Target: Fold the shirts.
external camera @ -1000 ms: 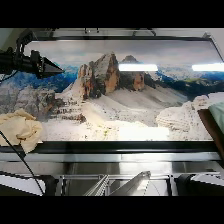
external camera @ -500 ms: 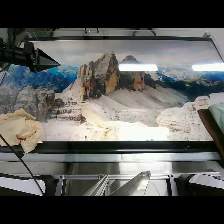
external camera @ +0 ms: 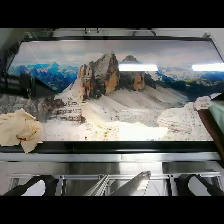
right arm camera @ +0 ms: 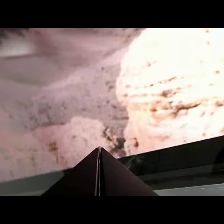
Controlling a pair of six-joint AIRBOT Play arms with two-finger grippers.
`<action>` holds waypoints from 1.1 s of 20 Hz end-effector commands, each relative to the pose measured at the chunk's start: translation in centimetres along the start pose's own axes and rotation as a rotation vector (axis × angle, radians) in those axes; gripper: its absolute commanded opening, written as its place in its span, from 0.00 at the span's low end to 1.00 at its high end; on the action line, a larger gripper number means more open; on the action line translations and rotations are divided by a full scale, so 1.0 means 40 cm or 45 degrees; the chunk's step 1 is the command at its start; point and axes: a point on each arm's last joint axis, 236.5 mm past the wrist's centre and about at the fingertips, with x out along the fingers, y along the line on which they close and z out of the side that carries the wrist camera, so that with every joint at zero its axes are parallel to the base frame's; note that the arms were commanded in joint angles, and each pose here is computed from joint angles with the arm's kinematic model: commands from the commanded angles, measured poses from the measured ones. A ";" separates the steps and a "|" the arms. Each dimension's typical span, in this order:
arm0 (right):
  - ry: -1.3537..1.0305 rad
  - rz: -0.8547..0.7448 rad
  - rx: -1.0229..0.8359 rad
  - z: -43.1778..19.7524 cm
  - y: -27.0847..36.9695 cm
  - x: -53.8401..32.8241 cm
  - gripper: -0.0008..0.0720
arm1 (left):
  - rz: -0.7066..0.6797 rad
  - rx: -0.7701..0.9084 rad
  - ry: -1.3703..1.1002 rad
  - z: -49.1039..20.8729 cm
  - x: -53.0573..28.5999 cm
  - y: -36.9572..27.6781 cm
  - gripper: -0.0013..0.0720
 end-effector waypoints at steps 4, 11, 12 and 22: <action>0.245 0.111 -0.397 -0.410 0.030 0.274 0.04 | -0.065 -0.181 0.079 -0.297 0.142 0.052 0.05; 0.257 0.187 -0.362 -0.406 0.079 0.294 0.04 | -0.071 -0.188 0.085 -0.328 0.154 0.051 0.05; 0.260 0.187 -0.357 -0.407 0.079 0.294 0.04 | -0.070 -0.188 0.085 -0.328 0.154 0.051 0.05; 0.257 0.186 -0.357 -0.406 0.078 0.295 0.05 | -0.072 -0.188 0.088 -0.330 0.154 0.050 0.04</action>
